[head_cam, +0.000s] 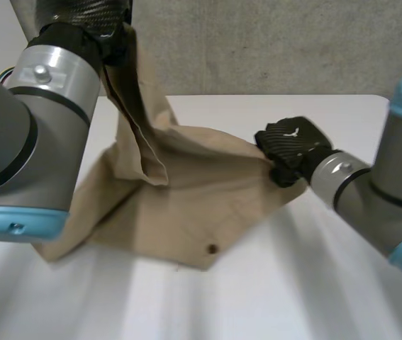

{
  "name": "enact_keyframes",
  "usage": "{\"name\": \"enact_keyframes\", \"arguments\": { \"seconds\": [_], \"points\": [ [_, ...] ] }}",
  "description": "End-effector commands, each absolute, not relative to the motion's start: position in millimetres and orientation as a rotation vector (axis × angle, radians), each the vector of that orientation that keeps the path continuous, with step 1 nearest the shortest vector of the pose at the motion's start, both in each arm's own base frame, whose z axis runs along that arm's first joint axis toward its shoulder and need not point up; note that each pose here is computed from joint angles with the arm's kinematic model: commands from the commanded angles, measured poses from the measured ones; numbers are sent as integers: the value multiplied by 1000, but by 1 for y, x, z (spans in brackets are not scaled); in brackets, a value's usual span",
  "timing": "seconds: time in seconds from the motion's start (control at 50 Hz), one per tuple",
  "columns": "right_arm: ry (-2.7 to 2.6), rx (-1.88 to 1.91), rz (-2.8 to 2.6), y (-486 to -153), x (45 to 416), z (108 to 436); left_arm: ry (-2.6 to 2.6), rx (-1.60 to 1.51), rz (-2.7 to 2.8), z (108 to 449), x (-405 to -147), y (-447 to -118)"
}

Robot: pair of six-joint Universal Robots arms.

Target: Fold the shorts.

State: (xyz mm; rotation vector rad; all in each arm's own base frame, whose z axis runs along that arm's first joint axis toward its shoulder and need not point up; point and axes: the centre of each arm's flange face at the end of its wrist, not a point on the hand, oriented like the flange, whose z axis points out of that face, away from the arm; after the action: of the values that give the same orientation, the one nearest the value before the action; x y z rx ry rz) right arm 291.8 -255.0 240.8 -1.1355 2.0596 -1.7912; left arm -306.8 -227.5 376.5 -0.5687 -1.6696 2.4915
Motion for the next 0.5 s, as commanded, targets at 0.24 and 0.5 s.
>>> {"name": "enact_keyframes", "arguments": {
  "seconds": [0.24, 0.5],
  "points": [
    [1770, -1226, -2308, -208, 252, 394, -1595, -498, 2574, 411, -246, -165],
    [1429, -1006, -2679, -166, 233, 493, -1225, -270, 2751, 499, -209, -112]
  ]
}}
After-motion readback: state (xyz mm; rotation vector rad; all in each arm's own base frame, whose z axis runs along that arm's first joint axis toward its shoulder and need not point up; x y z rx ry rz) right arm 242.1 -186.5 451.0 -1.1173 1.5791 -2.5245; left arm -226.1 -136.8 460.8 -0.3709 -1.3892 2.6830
